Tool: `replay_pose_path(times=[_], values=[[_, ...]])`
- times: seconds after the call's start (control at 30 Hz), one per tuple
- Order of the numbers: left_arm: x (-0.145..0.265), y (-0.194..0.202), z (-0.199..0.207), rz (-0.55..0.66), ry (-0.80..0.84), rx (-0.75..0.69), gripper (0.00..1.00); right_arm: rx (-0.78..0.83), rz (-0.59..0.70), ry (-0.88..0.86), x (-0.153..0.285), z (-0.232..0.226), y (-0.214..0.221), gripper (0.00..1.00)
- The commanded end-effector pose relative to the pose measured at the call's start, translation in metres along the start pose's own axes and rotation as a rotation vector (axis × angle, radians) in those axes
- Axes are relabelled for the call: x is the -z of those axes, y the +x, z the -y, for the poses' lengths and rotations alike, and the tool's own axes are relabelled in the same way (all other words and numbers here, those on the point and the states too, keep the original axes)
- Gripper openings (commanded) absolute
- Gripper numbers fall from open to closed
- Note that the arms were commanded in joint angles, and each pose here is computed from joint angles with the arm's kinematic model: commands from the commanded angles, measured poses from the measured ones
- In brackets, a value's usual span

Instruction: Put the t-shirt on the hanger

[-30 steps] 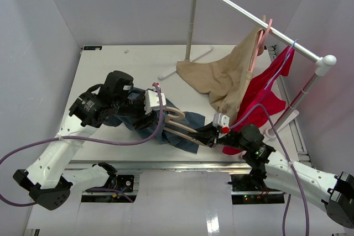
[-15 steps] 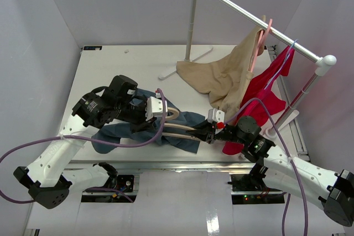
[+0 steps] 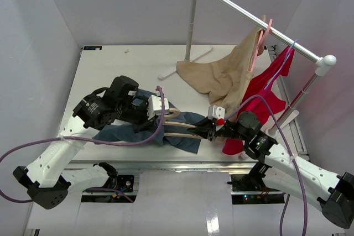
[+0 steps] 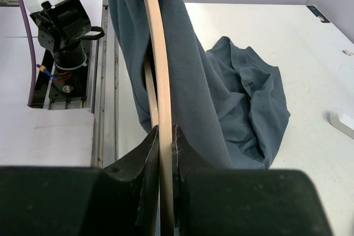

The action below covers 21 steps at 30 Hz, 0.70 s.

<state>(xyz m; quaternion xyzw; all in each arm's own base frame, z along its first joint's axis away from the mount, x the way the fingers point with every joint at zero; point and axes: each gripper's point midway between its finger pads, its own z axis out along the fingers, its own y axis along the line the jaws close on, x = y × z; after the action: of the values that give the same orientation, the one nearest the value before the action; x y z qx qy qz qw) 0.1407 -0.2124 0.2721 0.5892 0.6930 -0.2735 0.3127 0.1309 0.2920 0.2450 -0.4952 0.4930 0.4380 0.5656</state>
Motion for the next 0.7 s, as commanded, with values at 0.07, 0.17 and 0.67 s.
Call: replay_pose_path(times=[0.07, 0.17, 0.67], values=[[-0.007, 0.011, -0.006, -0.055, -0.032, 0.059, 0.01, 0.166, 0.212, 0.006, -0.001, 0.010, -0.087, 0.08], [-0.002, 0.024, -0.024, -0.106, -0.160, 0.096, 0.46, 0.179, 0.197, -0.009, 0.001, 0.010, -0.089, 0.08], [0.035, -0.013, -0.017, 0.035, -0.202, -0.016, 0.70, 0.211, 0.152, -0.156, 0.010, -0.020, -0.076, 0.08]])
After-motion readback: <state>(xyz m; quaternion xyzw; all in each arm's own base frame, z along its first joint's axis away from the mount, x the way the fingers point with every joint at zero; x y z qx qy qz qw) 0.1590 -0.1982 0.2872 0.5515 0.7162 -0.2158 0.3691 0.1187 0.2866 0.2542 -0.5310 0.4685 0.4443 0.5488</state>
